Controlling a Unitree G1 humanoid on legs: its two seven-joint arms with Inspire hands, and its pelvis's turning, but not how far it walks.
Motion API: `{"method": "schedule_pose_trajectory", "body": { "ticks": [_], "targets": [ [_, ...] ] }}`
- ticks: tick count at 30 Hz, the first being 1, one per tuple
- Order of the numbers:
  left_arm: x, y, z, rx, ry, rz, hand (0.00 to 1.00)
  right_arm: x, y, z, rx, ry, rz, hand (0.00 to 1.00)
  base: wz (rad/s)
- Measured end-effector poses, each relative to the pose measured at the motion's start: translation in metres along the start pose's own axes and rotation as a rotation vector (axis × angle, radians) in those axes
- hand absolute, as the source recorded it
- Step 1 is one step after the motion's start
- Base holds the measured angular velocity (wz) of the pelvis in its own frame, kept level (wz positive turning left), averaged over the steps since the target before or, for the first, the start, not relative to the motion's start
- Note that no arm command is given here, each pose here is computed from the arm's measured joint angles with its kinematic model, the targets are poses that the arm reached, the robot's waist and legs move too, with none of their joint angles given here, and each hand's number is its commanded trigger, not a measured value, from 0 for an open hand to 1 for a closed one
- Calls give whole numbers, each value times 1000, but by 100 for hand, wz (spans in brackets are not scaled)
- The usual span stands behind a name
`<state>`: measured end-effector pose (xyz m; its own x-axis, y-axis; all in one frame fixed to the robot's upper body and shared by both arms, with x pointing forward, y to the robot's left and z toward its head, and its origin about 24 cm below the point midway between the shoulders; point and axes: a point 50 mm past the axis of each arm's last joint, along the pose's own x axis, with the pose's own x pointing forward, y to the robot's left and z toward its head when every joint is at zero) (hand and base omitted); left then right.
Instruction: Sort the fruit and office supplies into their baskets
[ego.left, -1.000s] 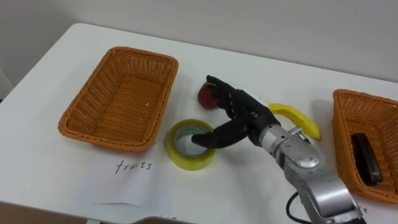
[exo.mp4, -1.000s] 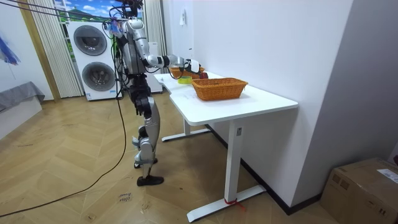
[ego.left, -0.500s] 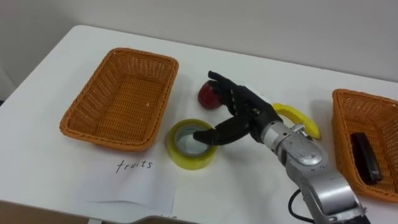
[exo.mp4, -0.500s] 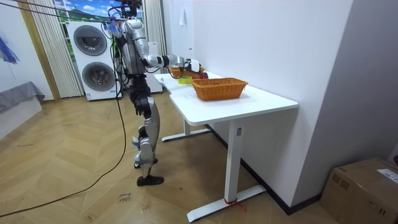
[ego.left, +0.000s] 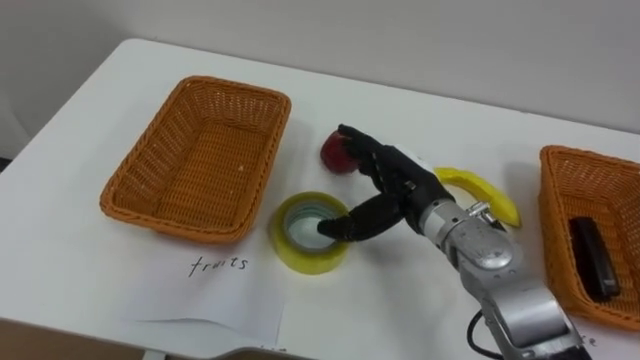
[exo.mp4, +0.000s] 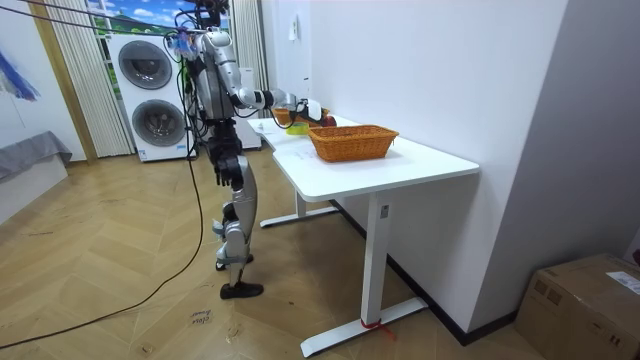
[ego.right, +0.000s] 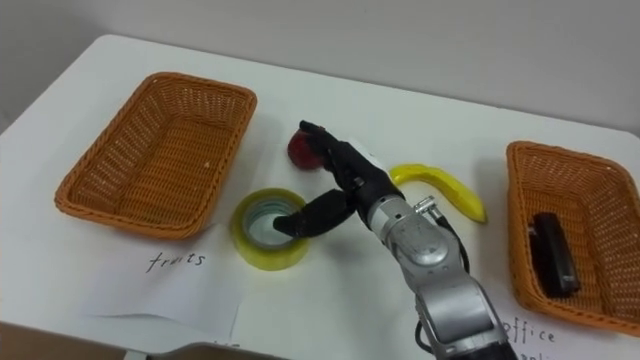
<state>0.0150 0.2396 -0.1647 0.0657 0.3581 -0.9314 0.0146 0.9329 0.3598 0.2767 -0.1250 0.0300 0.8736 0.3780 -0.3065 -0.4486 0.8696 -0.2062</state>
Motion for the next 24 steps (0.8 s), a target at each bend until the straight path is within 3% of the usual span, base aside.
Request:
{"method": "schedule_pose_trajectory", "body": {
  "ticks": [24],
  "targets": [
    [-1, -6, 0, 1, 13, -31, 0, 1, 4, -6, -75, 47, 2, 0, 1]
  ]
}}
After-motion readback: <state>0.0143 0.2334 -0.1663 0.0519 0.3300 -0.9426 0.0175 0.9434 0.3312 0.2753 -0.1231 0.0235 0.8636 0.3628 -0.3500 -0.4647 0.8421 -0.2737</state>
